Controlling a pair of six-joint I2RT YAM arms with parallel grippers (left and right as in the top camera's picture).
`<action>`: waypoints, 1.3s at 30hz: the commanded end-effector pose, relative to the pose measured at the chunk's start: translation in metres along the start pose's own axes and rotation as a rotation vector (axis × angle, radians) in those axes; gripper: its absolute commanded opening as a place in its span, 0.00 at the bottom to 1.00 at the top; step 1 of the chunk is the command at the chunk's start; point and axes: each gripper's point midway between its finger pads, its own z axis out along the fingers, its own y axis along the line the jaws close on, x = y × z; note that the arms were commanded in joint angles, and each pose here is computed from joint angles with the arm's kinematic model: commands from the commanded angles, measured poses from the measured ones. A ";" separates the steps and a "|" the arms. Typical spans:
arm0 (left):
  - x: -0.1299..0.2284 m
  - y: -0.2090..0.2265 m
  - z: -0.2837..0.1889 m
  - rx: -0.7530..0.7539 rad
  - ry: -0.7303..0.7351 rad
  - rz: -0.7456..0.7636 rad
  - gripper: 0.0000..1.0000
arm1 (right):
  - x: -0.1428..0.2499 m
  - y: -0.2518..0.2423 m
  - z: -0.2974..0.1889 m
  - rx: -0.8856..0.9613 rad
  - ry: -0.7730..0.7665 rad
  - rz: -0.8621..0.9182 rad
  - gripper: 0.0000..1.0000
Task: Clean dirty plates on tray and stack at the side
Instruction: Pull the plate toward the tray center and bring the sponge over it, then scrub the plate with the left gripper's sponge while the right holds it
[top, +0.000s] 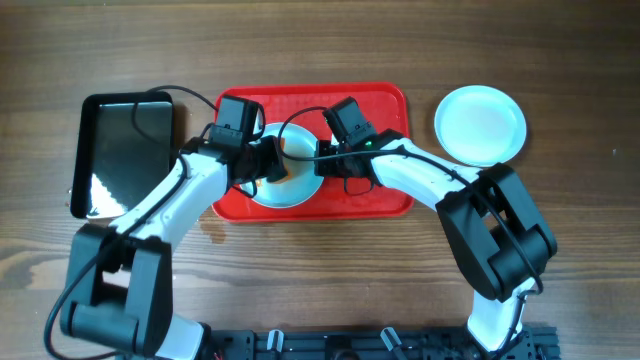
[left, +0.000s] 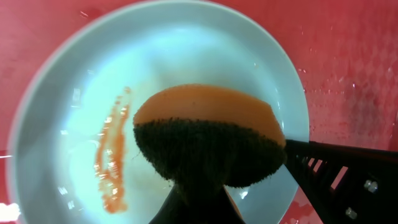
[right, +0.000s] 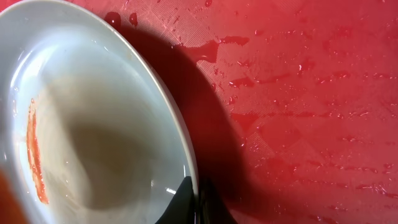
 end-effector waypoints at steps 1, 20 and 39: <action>0.015 -0.007 0.016 0.037 0.067 0.007 0.04 | 0.011 -0.017 0.014 0.057 0.025 0.009 0.04; -0.018 0.111 0.005 -0.683 -0.150 0.130 0.04 | 0.011 -0.017 0.014 0.059 0.027 -0.004 0.04; -0.061 0.013 -0.039 -0.239 -0.285 -0.043 0.04 | 0.011 -0.017 0.014 0.062 0.026 -0.004 0.04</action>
